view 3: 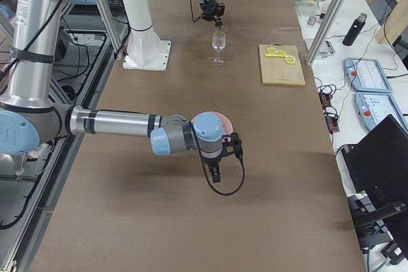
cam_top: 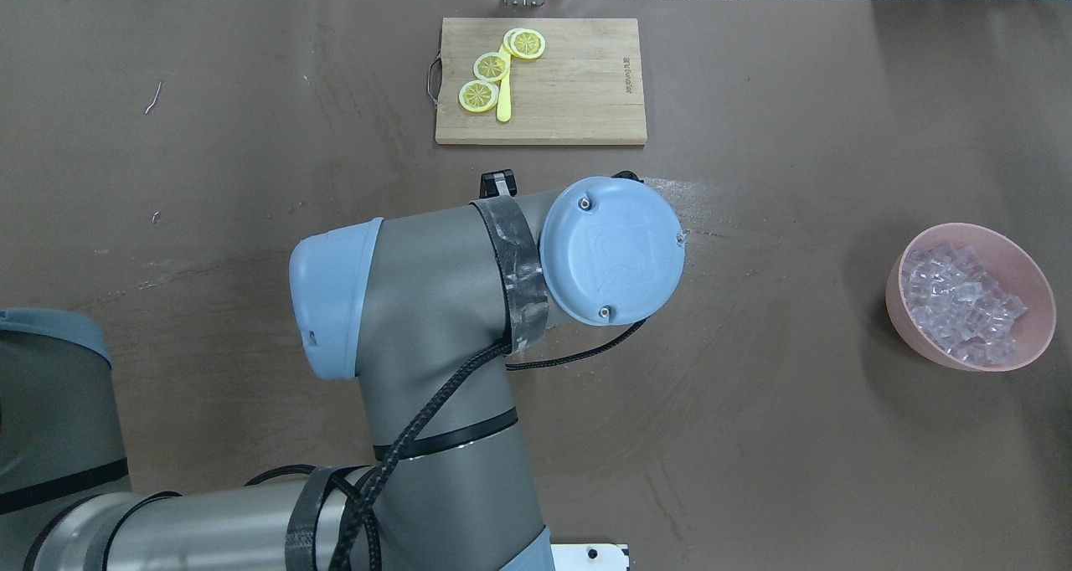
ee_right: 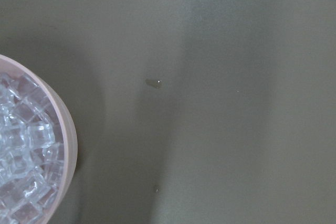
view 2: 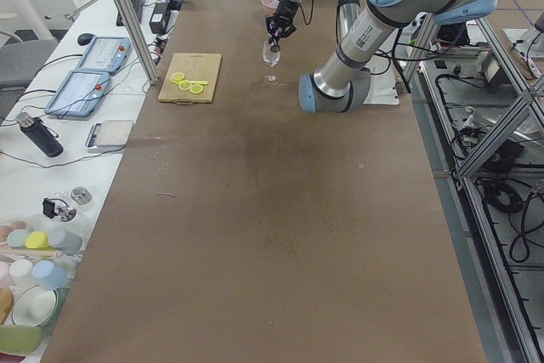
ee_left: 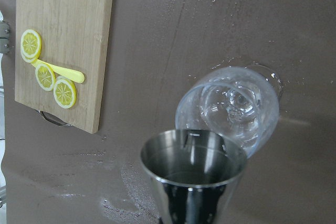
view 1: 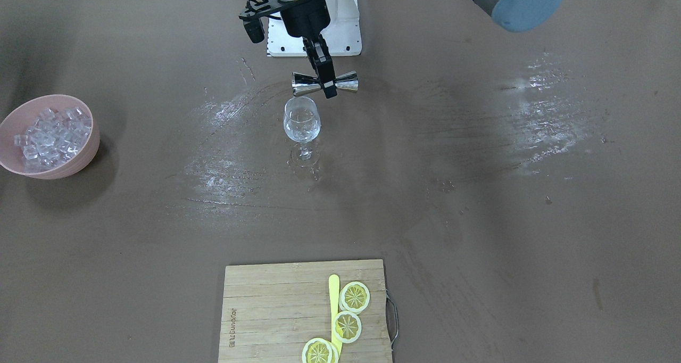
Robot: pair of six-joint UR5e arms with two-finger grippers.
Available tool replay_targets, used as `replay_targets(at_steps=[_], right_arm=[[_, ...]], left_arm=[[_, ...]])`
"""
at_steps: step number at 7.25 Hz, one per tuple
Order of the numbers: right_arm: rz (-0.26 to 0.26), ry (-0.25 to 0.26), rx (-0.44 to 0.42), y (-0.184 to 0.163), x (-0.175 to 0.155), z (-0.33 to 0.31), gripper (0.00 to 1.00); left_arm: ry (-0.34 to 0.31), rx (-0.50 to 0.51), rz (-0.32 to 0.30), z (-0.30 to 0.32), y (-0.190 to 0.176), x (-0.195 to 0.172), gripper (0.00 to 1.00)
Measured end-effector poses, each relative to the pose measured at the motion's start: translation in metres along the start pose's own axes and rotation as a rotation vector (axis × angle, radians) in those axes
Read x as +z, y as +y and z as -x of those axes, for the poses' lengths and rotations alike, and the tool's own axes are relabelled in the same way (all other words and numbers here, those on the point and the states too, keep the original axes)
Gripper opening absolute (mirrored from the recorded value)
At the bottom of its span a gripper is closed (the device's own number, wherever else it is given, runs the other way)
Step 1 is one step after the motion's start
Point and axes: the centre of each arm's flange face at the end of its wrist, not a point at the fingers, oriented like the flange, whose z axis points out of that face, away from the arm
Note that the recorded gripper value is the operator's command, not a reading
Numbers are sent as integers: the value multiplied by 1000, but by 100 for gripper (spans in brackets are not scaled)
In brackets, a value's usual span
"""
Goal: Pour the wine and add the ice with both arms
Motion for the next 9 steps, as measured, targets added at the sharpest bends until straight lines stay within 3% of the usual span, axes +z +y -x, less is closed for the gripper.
replay_targets(at_steps=[4,6,9], right_arm=[[0,0,0,0,0,0,100],[-1,0,0,-1,0,0,100],[-3,0,-3,-2,-1,1,100]], left_arm=[[6,-8,-42,4,8,-9,0],[4,3,-110,17,20,-7,0],[41,-21,-208,59,52,29,0]])
